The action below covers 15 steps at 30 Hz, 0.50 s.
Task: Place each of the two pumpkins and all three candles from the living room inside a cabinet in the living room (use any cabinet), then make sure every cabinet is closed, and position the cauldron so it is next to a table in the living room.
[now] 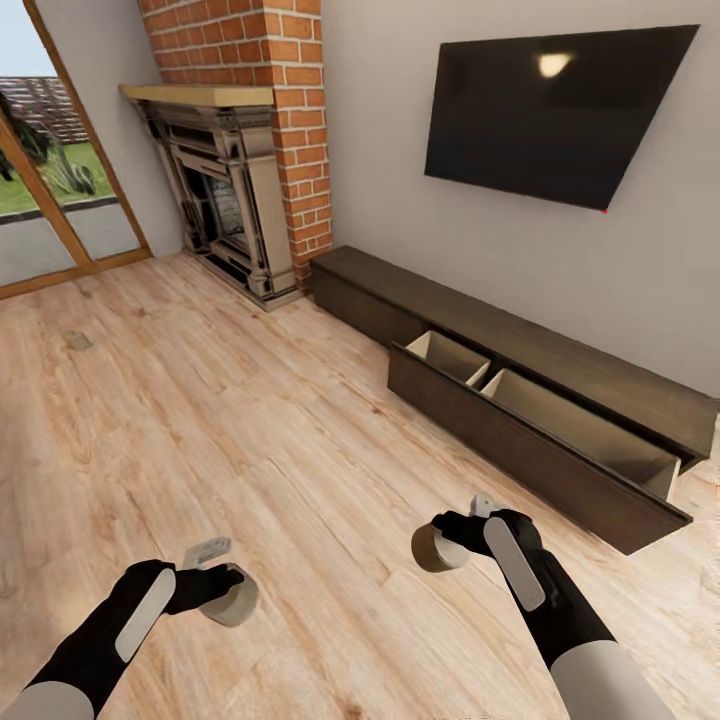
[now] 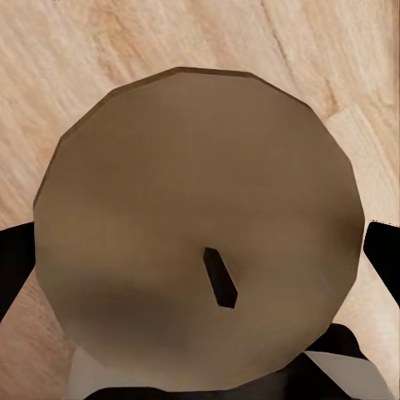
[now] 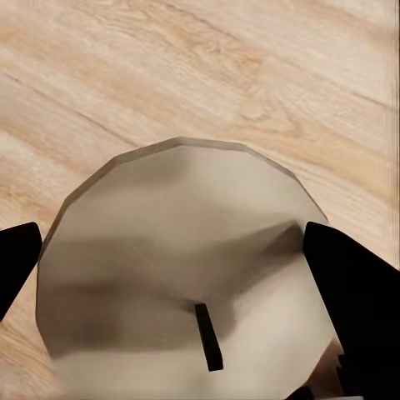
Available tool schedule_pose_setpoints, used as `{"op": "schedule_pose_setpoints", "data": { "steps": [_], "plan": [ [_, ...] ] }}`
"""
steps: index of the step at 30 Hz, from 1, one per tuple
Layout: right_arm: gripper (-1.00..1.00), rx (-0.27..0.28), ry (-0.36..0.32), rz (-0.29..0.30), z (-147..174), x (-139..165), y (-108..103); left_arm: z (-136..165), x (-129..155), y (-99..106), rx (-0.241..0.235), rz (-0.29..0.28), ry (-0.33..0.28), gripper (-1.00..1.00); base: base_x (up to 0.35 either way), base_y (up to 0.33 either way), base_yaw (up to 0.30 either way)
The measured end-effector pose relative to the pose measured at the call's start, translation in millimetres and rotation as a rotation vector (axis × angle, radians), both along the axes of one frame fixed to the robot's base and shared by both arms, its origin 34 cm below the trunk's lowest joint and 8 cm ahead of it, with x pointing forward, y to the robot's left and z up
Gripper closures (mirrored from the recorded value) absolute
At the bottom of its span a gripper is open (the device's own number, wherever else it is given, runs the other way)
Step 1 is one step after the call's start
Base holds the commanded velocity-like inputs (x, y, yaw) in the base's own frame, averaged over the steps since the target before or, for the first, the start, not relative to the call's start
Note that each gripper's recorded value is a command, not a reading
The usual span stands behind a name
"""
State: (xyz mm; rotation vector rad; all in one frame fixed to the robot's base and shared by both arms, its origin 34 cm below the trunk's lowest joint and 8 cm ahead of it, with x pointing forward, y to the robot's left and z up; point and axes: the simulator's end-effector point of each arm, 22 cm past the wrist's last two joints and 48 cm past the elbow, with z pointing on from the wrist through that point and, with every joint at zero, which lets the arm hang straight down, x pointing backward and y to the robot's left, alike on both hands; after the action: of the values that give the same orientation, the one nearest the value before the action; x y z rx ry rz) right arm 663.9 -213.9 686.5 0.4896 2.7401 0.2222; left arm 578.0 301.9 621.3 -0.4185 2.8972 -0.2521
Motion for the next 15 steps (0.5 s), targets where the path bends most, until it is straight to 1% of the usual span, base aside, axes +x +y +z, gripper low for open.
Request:
{"op": "schedule_pose_setpoints", "data": {
  "steps": [5, 9, 12, 15],
  "plan": [
    [1.0, 0.0, 0.002, -0.001, -1.0, -0.4, -0.3, -0.8, -0.5, 0.5, 0.001, 0.0, 0.002, 1.0, -0.008, 0.0, -0.268],
    [1.0, 0.002, 0.002, -0.015, -1.0, 0.5, -4.3, -1.1, -0.7, 0.3, 0.001, -0.001, 0.002, 1.0, -0.084, 0.011, -0.274],
    [1.0, 0.004, 0.001, -0.022, -1.0, 0.8, -6.2, -0.9, -0.4, 0.4, -0.001, 0.002, 0.002, 1.0, -0.14, 0.118, -0.276],
    [1.0, 0.005, 0.001, -0.024, -0.9, 0.9, -6.6, -0.7, -0.3, 1.4, -0.001, 0.003, 0.002, 1.0, -0.107, 0.223, -0.277]
  ]
}}
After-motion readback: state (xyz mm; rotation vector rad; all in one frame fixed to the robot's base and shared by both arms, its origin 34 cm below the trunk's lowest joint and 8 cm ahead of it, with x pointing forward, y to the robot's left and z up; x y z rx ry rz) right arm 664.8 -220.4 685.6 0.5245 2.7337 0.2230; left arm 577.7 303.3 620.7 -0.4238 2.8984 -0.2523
